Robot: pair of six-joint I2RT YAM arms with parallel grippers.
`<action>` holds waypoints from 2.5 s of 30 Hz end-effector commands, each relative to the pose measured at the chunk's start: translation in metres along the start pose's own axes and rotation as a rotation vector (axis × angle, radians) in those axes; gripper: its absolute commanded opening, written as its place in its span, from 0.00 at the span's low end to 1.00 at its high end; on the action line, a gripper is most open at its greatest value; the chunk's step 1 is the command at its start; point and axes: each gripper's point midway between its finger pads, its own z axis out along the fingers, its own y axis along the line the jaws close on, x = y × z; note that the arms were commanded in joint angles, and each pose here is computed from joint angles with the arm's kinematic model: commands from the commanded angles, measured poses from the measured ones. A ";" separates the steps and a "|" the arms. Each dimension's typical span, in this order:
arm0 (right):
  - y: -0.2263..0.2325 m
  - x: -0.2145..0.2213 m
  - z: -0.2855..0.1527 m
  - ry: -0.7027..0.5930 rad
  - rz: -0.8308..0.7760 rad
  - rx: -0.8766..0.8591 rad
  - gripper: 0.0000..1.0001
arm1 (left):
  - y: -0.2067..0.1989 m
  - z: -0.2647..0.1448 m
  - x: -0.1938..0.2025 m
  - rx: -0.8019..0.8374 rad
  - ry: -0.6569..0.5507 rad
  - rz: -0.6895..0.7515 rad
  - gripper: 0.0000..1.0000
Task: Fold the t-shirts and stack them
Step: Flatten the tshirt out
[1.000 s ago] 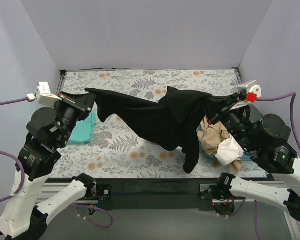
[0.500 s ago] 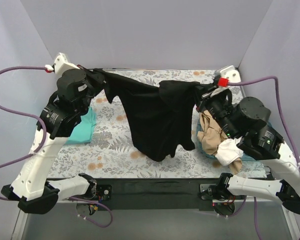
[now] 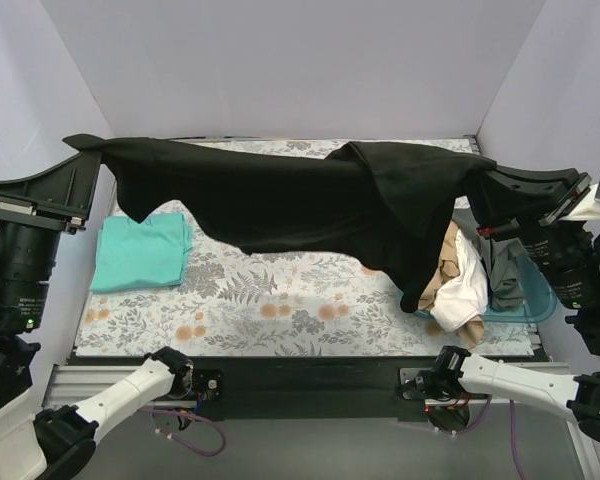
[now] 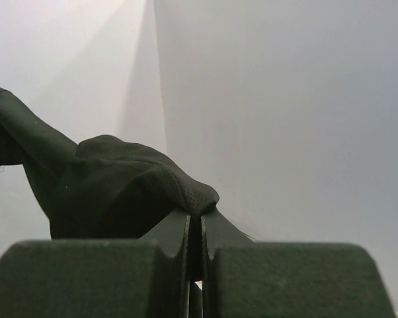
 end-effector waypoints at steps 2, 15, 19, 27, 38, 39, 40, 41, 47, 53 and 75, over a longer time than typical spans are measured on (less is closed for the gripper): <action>-0.004 0.013 0.021 0.026 -0.019 0.054 0.01 | 0.029 0.035 0.045 -0.094 0.101 0.077 0.00; -0.154 0.319 0.135 0.592 -0.122 0.435 0.01 | 0.400 0.075 0.211 -1.133 0.374 0.193 0.42; -0.167 0.415 0.155 0.799 -0.092 0.336 0.62 | 0.445 0.063 0.239 -1.229 0.499 0.246 0.92; -0.146 0.455 0.131 0.941 0.035 0.276 0.98 | 0.429 0.059 0.245 -1.070 0.501 0.223 0.94; -0.028 0.522 -0.057 1.200 0.234 0.332 0.98 | 0.439 0.049 0.330 -0.939 0.779 0.123 0.96; -0.024 0.527 -0.068 1.227 0.234 0.321 0.98 | 0.439 0.050 0.330 -0.936 0.777 0.125 0.96; -0.019 0.531 -0.077 1.239 0.253 0.324 0.98 | 0.439 0.048 0.345 -0.929 0.813 0.139 0.96; -0.012 0.537 -0.087 1.267 0.255 0.316 0.98 | 0.440 0.047 0.354 -0.927 0.831 0.143 0.96; -0.016 0.566 -0.122 1.379 0.225 0.361 0.98 | 0.448 0.033 0.411 -0.917 0.965 0.148 0.97; -0.043 0.576 -0.123 1.398 0.144 0.475 0.98 | 0.456 0.003 0.443 -0.943 1.052 0.160 0.98; -0.193 0.636 -0.005 1.325 0.139 0.445 0.98 | 0.364 -0.097 0.565 -0.763 1.296 -0.062 0.98</action>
